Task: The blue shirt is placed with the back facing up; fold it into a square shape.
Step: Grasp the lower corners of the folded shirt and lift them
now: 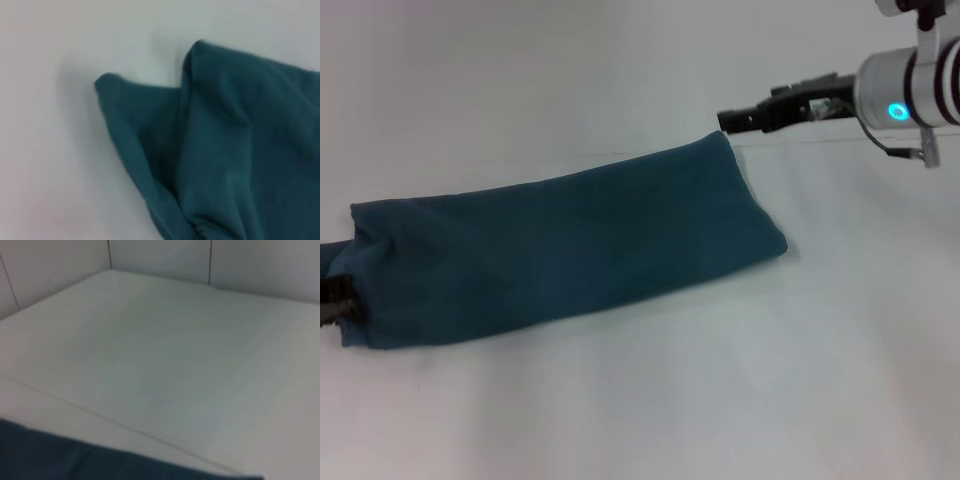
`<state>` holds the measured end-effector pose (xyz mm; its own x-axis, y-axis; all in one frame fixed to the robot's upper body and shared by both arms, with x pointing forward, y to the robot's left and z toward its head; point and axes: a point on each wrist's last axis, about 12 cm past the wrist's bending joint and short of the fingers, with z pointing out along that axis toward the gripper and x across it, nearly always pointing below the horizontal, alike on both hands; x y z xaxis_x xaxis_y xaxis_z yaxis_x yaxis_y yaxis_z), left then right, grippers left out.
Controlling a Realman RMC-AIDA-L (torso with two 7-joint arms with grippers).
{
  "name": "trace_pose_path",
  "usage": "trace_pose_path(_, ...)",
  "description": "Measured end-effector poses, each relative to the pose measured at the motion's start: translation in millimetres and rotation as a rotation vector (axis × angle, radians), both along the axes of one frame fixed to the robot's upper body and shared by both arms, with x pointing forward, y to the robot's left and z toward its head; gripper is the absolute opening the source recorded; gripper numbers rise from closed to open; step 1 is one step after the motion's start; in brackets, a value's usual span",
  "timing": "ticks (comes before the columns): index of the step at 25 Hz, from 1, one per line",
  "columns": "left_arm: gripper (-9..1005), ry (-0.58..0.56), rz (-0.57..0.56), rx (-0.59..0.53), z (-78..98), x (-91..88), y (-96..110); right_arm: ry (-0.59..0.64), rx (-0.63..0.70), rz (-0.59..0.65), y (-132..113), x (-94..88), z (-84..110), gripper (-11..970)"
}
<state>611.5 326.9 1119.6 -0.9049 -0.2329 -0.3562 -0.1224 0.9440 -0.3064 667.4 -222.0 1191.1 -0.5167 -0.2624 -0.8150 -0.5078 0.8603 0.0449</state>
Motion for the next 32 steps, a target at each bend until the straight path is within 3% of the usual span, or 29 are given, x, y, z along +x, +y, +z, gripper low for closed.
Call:
trace_pose_path(9,113,-0.031,-0.072,0.019,5.5,4.9,-5,0.281,-0.099,-0.083,-16,-24.1,-12.1,922)
trace_pose_path(16,113,-0.032,-0.117,0.035,7.1,5.8,-7,0.438,-0.056,-0.127,-25,-36.6,-35.9,914)
trace_pose_path(32,113,-0.031,-0.155,0.041,3.6,4.5,-12,0.386,0.073,-0.238,-22,-26.0,-86.3,909)
